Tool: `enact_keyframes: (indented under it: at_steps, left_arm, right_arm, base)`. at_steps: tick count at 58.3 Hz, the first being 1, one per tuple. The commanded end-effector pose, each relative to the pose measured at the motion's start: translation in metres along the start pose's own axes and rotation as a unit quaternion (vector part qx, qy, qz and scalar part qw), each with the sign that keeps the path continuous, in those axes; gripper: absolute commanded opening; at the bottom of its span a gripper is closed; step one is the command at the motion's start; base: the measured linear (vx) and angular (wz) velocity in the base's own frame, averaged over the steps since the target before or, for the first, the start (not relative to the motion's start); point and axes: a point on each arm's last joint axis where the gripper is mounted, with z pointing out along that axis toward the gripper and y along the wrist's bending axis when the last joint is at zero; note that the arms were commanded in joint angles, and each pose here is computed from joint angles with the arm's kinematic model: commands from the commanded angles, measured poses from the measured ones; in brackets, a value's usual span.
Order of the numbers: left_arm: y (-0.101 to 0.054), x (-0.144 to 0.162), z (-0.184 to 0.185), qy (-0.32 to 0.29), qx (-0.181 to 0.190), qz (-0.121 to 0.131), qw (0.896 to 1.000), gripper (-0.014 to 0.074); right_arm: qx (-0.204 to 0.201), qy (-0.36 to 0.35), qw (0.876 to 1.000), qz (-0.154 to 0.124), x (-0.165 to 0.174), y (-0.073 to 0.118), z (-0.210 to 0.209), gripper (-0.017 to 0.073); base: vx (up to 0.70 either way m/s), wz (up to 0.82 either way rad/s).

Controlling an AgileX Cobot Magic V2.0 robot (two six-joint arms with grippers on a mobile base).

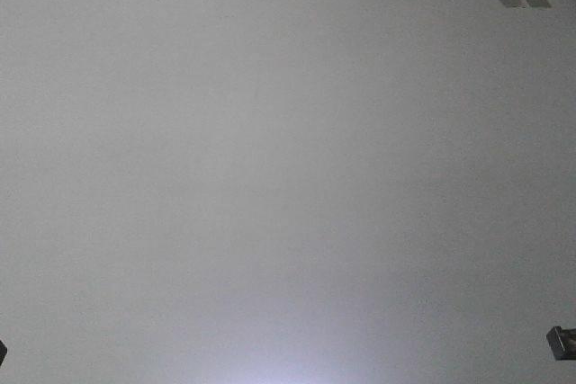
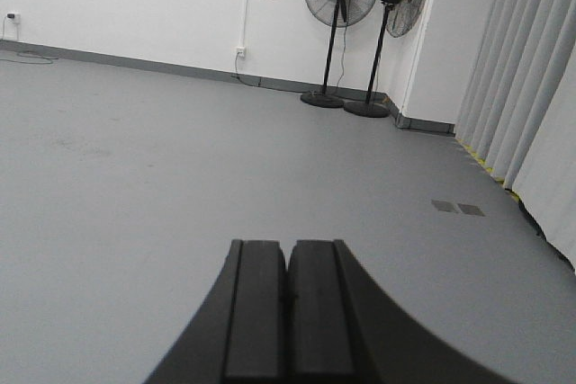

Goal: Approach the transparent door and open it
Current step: 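Turn the base toward the glass sliding door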

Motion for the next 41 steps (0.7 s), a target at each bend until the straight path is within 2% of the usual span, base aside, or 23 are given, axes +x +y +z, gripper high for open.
enact_keyframes:
  at_steps: [1,22,41]
  left_arm:
    - [0.0017,0.0024,0.0014,-0.029,-0.007,-0.01,1.0,-0.0006]
    - [0.0017,0.0024,0.0014,-0.029,-0.007,-0.01,1.0,-0.0006]
    - [0.0017,0.0024,0.0014,-0.029,-0.007,-0.01,1.0,-0.0006]
  right_arm:
    - [0.007,-0.037,0.999,-0.002,-0.0028,-0.0005,-0.0007,-0.0008]
    - [0.007,-0.037,0.999,-0.002,-0.0028,-0.0005,-0.0007,-0.0008]
    - [0.007,-0.037,0.999,-0.002,-0.0028,-0.0005,-0.0007,-0.0008]
  base:
    - [0.02,-0.03]
    - [0.06,-0.02]
    - [0.2,-0.13]
